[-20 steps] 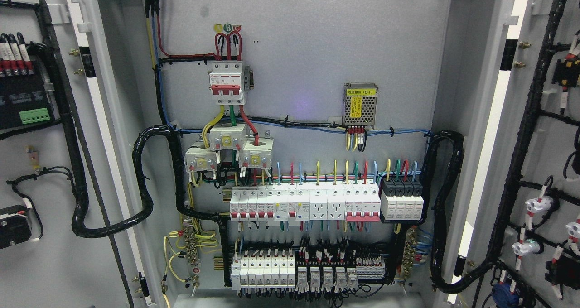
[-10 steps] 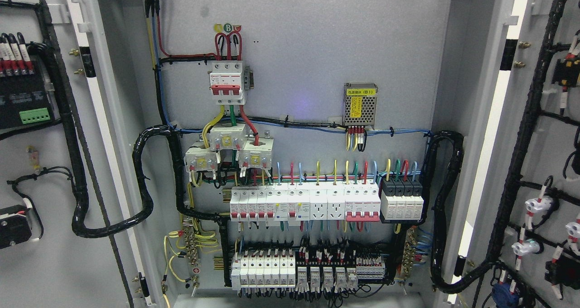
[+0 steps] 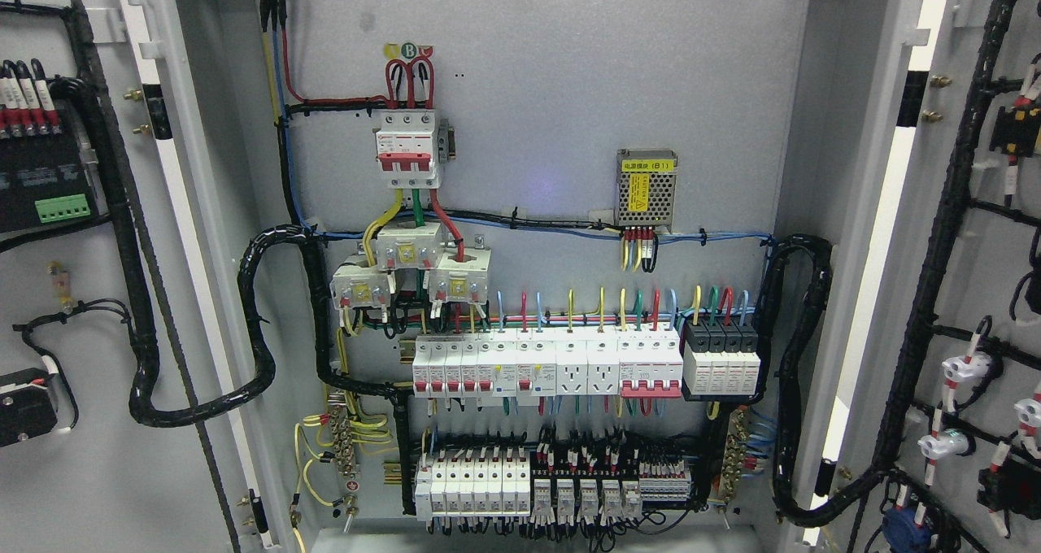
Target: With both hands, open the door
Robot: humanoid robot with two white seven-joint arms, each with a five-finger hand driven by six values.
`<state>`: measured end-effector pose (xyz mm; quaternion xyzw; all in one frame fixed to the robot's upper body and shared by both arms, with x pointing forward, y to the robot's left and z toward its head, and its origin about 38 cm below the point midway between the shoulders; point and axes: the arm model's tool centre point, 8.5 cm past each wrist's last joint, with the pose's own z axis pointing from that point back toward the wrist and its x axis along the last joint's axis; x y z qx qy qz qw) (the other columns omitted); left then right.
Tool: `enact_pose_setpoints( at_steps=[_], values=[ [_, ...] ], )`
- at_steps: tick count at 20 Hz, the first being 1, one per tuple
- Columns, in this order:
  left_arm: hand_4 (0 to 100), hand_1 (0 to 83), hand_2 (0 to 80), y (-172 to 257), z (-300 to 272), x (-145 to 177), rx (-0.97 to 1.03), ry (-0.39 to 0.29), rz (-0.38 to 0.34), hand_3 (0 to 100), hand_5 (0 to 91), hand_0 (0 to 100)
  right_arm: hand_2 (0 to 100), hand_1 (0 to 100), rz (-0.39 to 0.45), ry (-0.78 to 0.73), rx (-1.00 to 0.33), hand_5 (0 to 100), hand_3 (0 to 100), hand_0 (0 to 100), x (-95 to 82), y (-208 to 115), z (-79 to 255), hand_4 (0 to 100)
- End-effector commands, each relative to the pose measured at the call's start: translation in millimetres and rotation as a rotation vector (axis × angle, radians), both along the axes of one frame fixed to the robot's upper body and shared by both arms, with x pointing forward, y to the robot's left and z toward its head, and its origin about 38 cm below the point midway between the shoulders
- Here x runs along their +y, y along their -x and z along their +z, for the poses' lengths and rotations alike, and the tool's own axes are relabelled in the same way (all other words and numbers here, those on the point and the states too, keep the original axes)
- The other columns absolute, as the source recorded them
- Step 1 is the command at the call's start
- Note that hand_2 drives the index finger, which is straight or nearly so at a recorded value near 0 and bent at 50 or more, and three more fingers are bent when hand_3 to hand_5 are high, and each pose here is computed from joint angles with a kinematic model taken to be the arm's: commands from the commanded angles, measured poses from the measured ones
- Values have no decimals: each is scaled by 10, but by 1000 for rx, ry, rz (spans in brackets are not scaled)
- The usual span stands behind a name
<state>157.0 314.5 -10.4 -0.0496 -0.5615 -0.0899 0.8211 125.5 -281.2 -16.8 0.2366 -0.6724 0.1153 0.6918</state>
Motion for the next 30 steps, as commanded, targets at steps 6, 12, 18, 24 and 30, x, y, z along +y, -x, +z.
enact_pose_setpoints(
  at_steps=[6,12,18,24,30],
  values=[
    [31,0,0,930,-902,-379,345,-6,9,0,0,0,0,0,-109,158,231,0,0,106,-381,926,-900,0],
    [30,0,0,1199,-1311,-294,522,-26,52,0,0,0,0,0,-139,191,323,0,0,107,-395,1194,-1093,0],
    [31,0,0,1367,-1827,-358,704,-48,86,0,0,0,0,0,-213,235,470,0,0,107,-293,1521,-1458,0],
    [30,0,0,1643,-2260,-465,908,-53,117,0,0,0,0,0,-349,303,633,0,0,106,-158,1567,-1889,0],
    [31,0,0,2032,-2466,-631,1101,-55,124,0,0,0,0,0,-429,309,913,0,0,106,28,1640,-2160,0]
  ],
)
